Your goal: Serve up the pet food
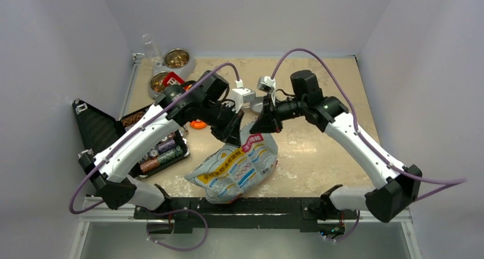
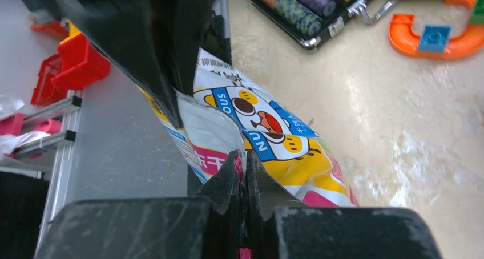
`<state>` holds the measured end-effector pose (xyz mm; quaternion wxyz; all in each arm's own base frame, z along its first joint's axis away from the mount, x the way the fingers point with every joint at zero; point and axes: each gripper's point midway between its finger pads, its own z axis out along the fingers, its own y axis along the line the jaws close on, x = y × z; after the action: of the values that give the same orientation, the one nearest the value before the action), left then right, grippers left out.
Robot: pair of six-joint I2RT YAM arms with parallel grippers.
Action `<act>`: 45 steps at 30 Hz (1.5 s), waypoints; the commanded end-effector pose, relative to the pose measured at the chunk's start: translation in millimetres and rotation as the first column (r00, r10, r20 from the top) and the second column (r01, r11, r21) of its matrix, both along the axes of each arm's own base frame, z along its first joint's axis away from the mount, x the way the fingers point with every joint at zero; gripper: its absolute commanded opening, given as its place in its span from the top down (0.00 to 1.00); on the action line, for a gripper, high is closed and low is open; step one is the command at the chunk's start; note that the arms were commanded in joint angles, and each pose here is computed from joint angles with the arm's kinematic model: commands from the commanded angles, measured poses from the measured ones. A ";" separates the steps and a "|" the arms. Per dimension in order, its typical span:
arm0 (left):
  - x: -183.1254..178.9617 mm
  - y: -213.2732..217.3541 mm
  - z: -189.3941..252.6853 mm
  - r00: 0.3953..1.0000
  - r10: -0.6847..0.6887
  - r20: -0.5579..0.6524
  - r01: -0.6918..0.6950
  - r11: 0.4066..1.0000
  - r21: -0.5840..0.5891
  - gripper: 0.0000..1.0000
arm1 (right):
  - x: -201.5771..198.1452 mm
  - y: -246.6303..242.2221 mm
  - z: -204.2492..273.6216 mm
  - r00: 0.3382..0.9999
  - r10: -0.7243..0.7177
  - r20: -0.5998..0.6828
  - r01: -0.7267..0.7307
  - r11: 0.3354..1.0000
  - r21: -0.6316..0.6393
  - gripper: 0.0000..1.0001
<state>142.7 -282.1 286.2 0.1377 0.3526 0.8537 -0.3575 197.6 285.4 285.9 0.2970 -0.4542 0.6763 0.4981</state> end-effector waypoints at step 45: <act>-31.5 31.3 55.4 0.930 0.001 0.368 0.071 0.981 -0.183 1.00 | -49.6 -4.7 50.9 0.951 -0.035 0.307 0.056 0.997 -0.057 0.18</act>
<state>124.0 -240.7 292.9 0.2569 0.3970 0.8317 -0.2911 147.7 268.6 328.2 0.3899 -0.4702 0.6761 0.4121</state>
